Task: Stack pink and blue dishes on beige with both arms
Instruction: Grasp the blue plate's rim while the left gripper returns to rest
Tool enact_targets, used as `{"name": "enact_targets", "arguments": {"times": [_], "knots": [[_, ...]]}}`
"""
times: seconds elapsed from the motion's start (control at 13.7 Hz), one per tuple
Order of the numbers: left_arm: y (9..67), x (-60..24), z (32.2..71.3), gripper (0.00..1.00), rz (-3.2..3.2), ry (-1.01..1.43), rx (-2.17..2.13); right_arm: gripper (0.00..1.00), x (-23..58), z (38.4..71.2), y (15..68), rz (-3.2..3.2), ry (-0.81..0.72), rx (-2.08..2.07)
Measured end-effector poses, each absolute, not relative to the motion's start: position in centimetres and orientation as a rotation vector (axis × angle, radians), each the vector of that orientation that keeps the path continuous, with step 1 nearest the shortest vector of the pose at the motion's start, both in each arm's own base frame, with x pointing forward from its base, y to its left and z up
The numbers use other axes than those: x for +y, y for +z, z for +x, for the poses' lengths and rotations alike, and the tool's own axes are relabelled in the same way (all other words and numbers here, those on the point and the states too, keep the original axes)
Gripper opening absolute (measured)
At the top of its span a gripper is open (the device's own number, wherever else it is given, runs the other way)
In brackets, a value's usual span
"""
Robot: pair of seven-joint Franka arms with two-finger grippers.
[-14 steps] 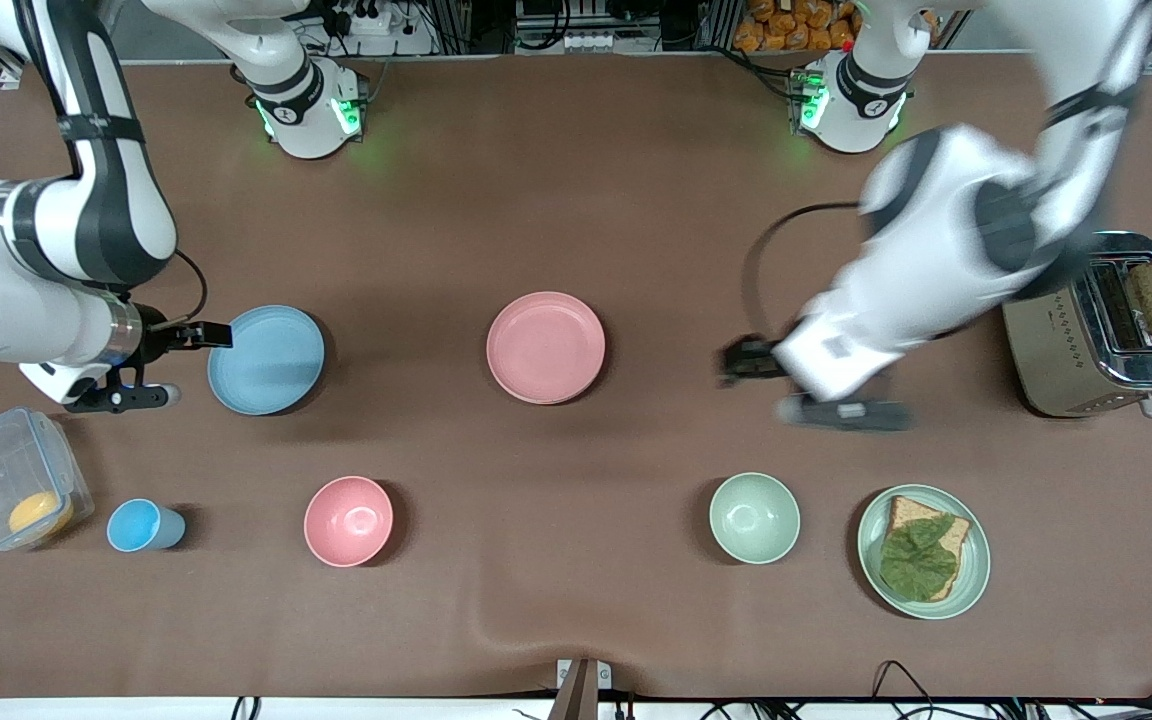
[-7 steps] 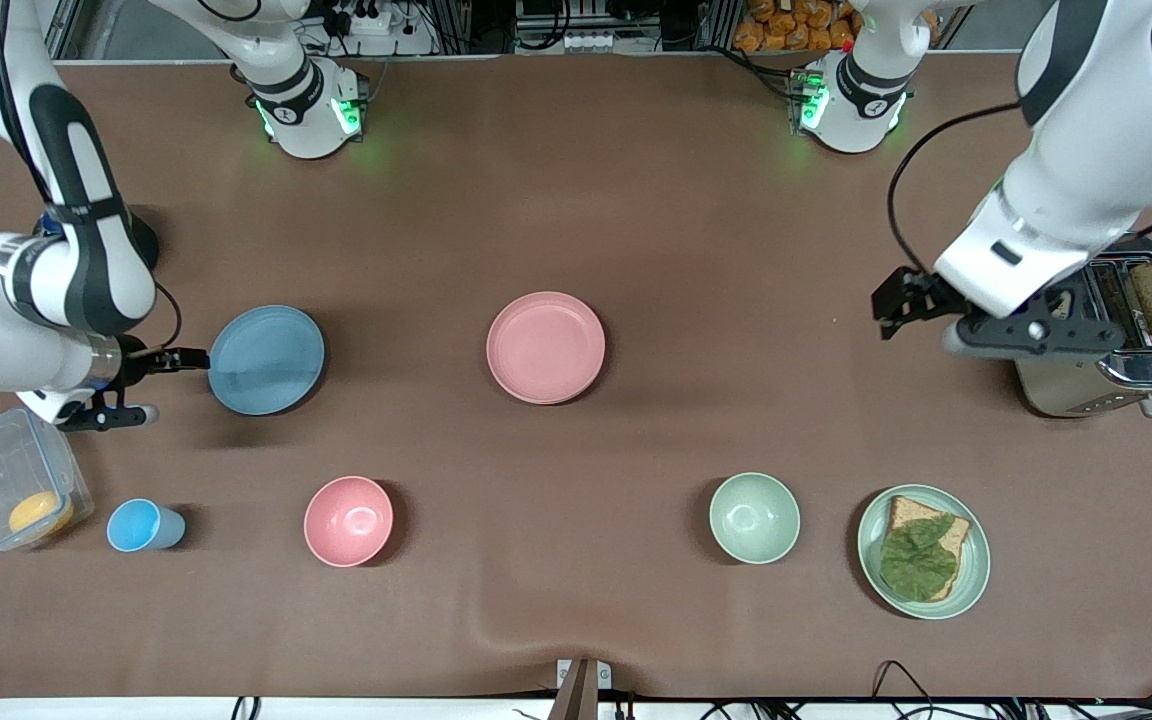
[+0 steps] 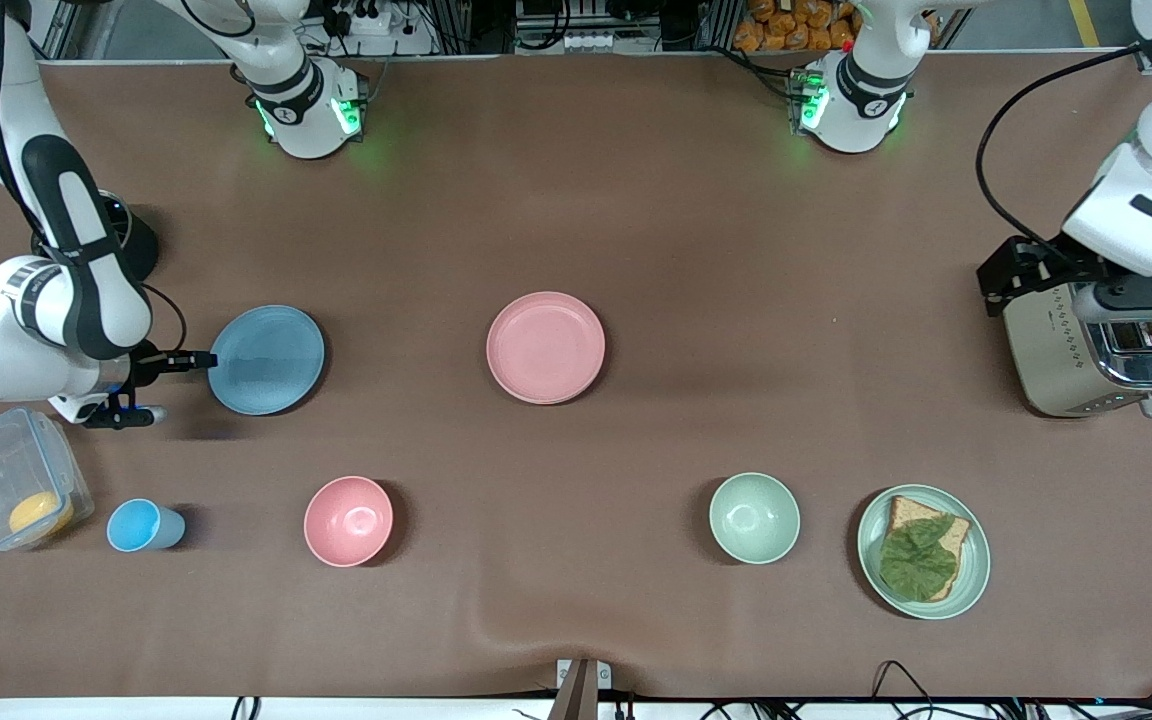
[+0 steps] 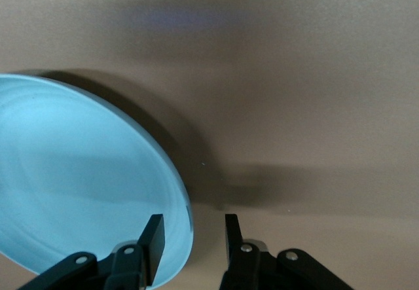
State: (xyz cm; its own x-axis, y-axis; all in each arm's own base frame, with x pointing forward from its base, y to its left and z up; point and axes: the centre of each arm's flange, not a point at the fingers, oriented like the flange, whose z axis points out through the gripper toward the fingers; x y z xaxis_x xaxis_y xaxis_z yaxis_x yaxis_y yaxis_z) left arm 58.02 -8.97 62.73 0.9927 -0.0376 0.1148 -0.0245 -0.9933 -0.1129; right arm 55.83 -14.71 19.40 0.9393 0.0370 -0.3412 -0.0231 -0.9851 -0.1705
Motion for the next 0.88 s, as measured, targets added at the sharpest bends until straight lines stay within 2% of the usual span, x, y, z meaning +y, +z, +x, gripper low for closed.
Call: {"name": "enact_targets", "arguments": {"times": [0.58, 0.8, 0.88], "knots": [[62.4, -8.9, 58.0, 1.0, -3.023, -0.159, 0.047, 0.39, -15.6, 55.2, 17.2, -2.872, 0.535, 0.038], [62.3, -8.8, 58.0, 1.0, -3.023, -0.157, 0.043, 0.05, -15.3, 55.5, 17.3, -2.867, 0.538, 0.031], [62.3, -8.7, 58.0, 1.0, -3.023, -0.157, 0.041, 0.03, -15.3, 55.6, 17.5, -2.863, 0.543, 0.029]]}}
